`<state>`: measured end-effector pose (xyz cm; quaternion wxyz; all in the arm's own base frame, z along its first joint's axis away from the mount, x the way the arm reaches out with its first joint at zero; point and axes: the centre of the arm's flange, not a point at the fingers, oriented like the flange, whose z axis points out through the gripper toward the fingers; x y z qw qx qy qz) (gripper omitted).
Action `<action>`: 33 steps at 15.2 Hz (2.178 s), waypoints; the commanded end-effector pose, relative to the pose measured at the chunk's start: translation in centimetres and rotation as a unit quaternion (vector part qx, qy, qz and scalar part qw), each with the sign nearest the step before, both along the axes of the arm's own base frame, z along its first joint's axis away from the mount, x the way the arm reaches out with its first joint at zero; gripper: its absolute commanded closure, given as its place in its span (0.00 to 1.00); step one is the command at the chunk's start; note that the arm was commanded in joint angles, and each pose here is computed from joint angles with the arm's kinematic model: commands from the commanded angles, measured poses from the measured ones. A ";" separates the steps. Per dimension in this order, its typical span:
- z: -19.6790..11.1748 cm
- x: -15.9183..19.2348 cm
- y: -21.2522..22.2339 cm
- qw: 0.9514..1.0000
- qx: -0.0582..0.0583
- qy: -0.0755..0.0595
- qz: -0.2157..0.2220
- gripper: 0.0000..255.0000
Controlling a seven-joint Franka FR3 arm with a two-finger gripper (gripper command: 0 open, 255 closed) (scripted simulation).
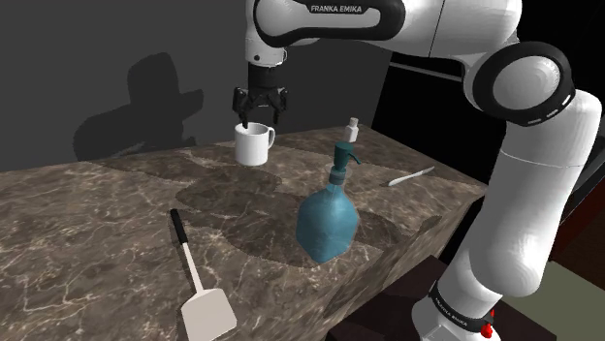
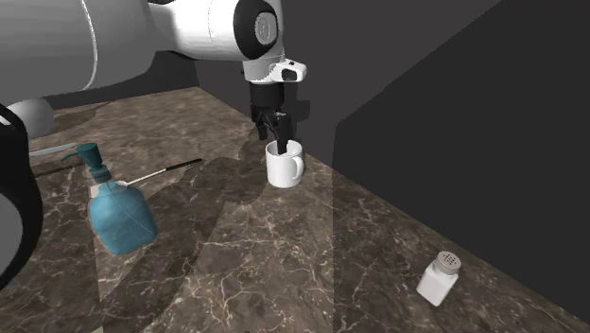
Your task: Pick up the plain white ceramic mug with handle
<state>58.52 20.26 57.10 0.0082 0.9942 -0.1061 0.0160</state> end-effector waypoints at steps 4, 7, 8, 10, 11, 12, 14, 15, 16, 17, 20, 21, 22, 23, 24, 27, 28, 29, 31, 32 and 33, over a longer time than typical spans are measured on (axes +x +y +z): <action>-0.1 5.0 4.0 1.000 0.006 -0.005 -0.006 0.00; -1.1 5.3 4.3 1.000 0.007 -0.005 -0.007 0.00; -1.7 5.3 4.3 1.000 0.007 -0.005 -0.007 0.00; -2.7 5.3 4.3 1.000 0.007 -0.005 -0.007 0.00; -3.3 5.3 4.3 1.000 0.007 -0.005 -0.007 0.00; -4.1 5.3 4.3 1.000 0.007 -0.005 -0.007 0.00; -4.1 5.3 4.3 1.000 0.007 -0.005 -0.007 0.00; -4.1 5.4 4.2 1.000 0.007 -0.005 -0.007 1.00; -4.1 5.4 4.2 1.000 0.007 -0.005 -0.007 1.00; -4.1 5.4 4.2 1.000 0.007 -0.005 -0.007 1.00; -4.1 5.4 4.2 1.000 0.007 -0.005 -0.007 1.00; -4.1 5.4 4.2 1.000 0.007 -0.005 -0.007 1.00; -4.1 5.4 4.2 1.000 0.007 -0.005 -0.007 1.00; -4.1 5.4 4.2 1.000 0.007 -0.005 -0.007 1.00; -4.1 5.3 4.3 1.000 0.007 -0.005 -0.007 1.00; -2.5 5.3 4.3 1.000 0.007 -0.005 -0.007 1.00; -2.0 5.3 4.3 1.000 0.007 -0.005 -0.007 1.00; -1.4 5.3 4.3 1.000 0.007 -0.005 -0.007 1.00; -0.4 5.3 4.3 1.000 0.007 -0.005 -0.007 1.00; 0.1 5.3 4.3 1.000 0.007 -0.005 -0.007 1.00; 0.7 5.3 4.3 1.000 0.007 -0.005 -0.007 1.00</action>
